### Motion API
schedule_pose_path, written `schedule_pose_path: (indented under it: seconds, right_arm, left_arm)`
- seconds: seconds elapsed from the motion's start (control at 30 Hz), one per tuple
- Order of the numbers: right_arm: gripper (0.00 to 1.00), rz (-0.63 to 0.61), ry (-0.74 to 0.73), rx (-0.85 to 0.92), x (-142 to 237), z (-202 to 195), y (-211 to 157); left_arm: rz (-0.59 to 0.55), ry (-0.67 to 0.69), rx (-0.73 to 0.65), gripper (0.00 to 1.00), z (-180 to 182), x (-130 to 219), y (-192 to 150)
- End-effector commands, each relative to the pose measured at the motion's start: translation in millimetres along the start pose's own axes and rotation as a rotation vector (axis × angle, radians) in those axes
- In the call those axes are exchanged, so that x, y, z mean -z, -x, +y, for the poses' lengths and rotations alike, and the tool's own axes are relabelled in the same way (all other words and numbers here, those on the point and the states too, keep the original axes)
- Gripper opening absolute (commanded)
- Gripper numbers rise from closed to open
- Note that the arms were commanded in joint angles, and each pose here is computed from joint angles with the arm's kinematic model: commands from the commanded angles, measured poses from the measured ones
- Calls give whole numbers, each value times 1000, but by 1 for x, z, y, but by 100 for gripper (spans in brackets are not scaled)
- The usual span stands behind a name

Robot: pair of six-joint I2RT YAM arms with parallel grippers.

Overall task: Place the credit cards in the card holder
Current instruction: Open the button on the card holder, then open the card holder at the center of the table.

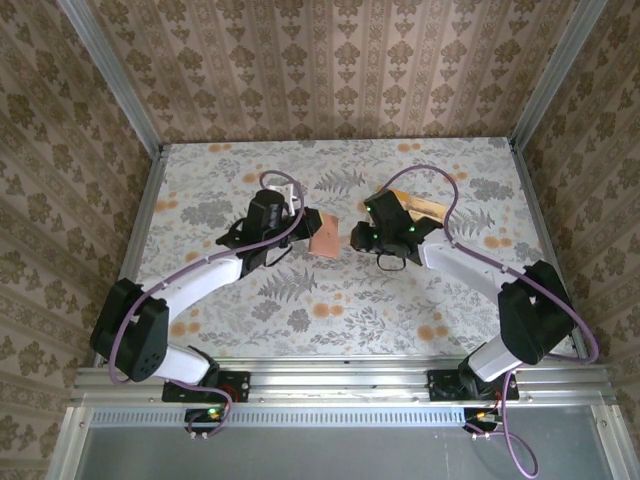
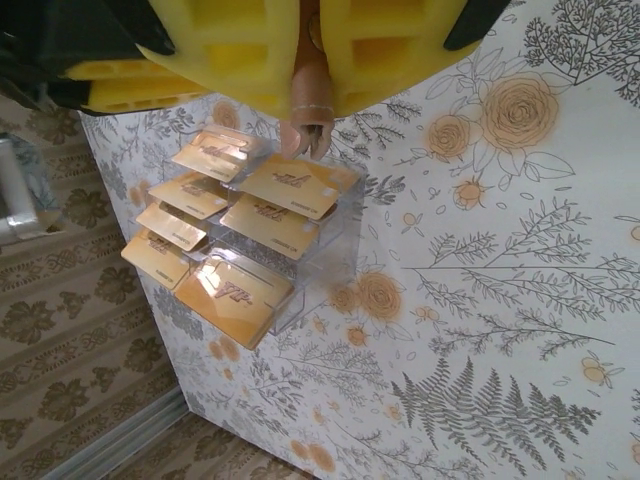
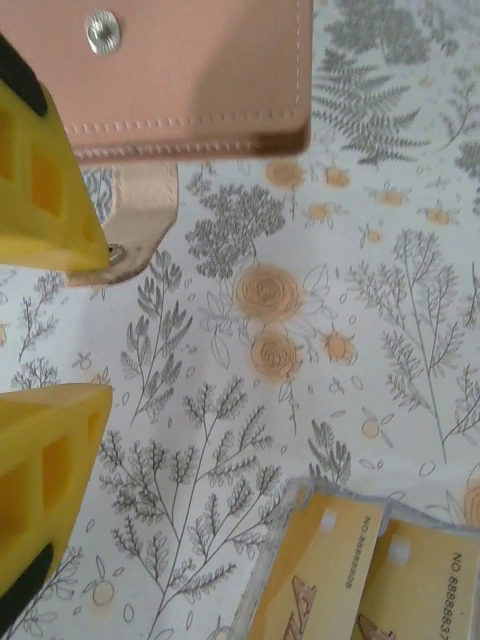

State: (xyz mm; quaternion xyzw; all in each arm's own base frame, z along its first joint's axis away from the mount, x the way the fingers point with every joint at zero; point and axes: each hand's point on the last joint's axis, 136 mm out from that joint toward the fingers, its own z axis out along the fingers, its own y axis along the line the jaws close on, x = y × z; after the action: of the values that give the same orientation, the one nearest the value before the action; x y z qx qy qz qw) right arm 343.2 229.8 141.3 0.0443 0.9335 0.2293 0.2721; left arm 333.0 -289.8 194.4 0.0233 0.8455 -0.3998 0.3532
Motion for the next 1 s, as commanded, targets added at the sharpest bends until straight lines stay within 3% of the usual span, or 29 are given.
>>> schedule_pose_path:
  seconds: [0.0, 0.27, 0.53, 0.7, 0.87, 0.97]
  right_arm:
    - [40, -16, 66, -22, 10, 12, 7]
    - [46, -5, 166, -46, 13, 32, 12]
    - [43, 26, 168, -59, -2, 31, 8]
    - [30, 45, 165, -65, -10, 29, 4]
    - [0, 39, 173, -74, -8, 27, 6]
    - [0, 29, 180, -80, -1, 25, 9]
  left_arm:
    - [-42, -40, -25, 0, -16, 3, 17]
    - [-42, -46, -28, 0, -18, 2, 18]
    - [-40, -51, -28, 0, -19, 1, 17]
    - [-43, -51, -26, 0, -20, 0, 18]
    - [-41, -49, -32, 0, -19, 0, 17]
    - [-32, -26, -39, 0, -11, -2, 12]
